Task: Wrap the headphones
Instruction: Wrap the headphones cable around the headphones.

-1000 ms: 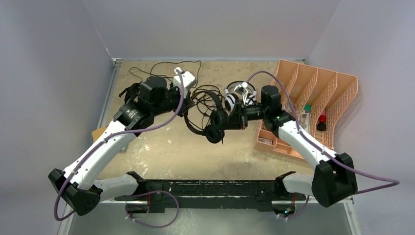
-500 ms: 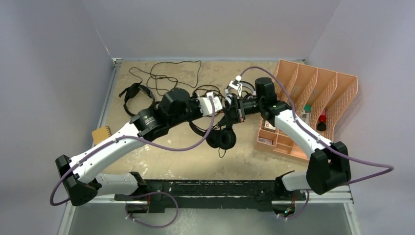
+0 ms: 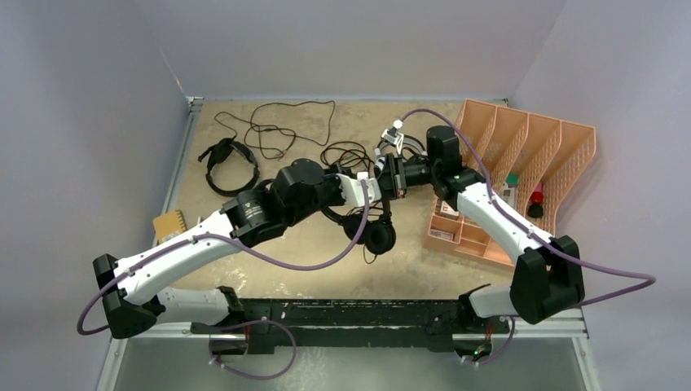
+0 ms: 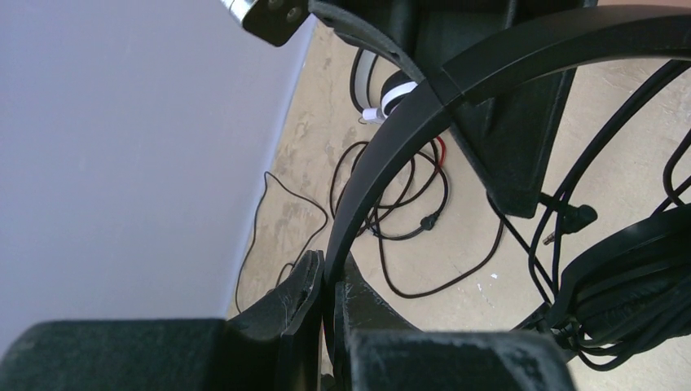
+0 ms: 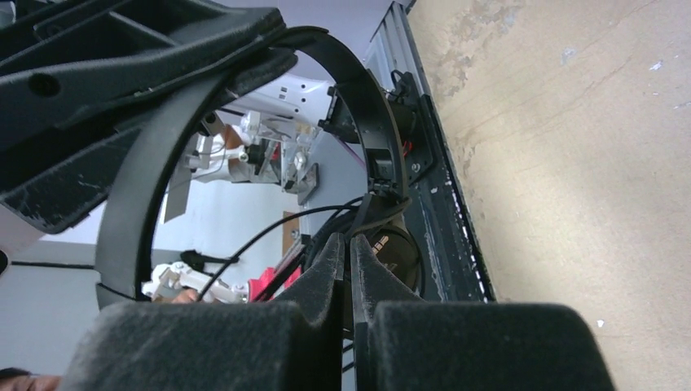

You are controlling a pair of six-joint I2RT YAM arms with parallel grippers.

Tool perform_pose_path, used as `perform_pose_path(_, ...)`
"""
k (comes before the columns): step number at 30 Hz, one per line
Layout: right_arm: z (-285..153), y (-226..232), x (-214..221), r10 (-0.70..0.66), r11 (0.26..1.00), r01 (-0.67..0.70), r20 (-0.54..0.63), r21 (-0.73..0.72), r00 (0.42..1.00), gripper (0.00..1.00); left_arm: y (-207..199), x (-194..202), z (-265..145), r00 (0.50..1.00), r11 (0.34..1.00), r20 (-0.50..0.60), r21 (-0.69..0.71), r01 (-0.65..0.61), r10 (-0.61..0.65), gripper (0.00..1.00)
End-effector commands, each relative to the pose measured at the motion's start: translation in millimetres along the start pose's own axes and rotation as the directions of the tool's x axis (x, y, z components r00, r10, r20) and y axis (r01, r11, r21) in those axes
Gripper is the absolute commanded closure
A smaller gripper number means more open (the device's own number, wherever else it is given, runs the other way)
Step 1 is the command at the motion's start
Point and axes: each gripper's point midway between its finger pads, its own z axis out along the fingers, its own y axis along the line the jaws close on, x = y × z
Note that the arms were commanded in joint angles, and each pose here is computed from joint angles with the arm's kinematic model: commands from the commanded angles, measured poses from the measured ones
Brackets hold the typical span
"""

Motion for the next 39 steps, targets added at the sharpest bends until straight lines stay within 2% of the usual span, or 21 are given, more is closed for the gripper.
perform_pose_path(1,-2,26,-14,-0.078,0.996,0.08,0.045,-0.036,0.996,1.0,-12,8,5,0.998,0.999,-0.048,0.031,-0.044,0.045,1.0)
perform_pose_path(15,4,21,-9,-0.068,0.997,0.069,0.036,-0.029,0.997,1.0,-30,5,10,1.0,0.996,-0.028,0.09,0.002,0.001,1.0)
perform_pose_path(19,1,8,-6,-0.064,0.996,0.062,0.031,0.071,0.997,1.0,-37,6,7,1.0,0.992,-0.013,0.123,0.013,-0.011,1.0)
perform_pose_path(25,4,-9,-33,-0.11,0.983,0.091,0.113,0.16,0.987,1.0,-57,6,7,0.998,0.979,-0.003,0.195,0.062,-0.063,1.0)
perform_pose_path(29,7,-1,-37,-0.103,0.99,0.089,0.134,0.108,0.986,1.0,-60,11,6,0.997,0.979,-0.011,0.189,0.071,-0.07,1.0)
perform_pose_path(36,5,27,-16,-0.016,1.0,0.017,0.099,-0.014,0.995,1.0,-61,22,12,0.997,0.984,-0.058,0.17,0.055,-0.046,1.0)
perform_pose_path(39,2,37,-12,-0.029,0.999,0.031,0.1,-0.024,0.995,1.0,-62,24,14,0.997,0.984,-0.072,0.173,0.046,-0.034,1.0)
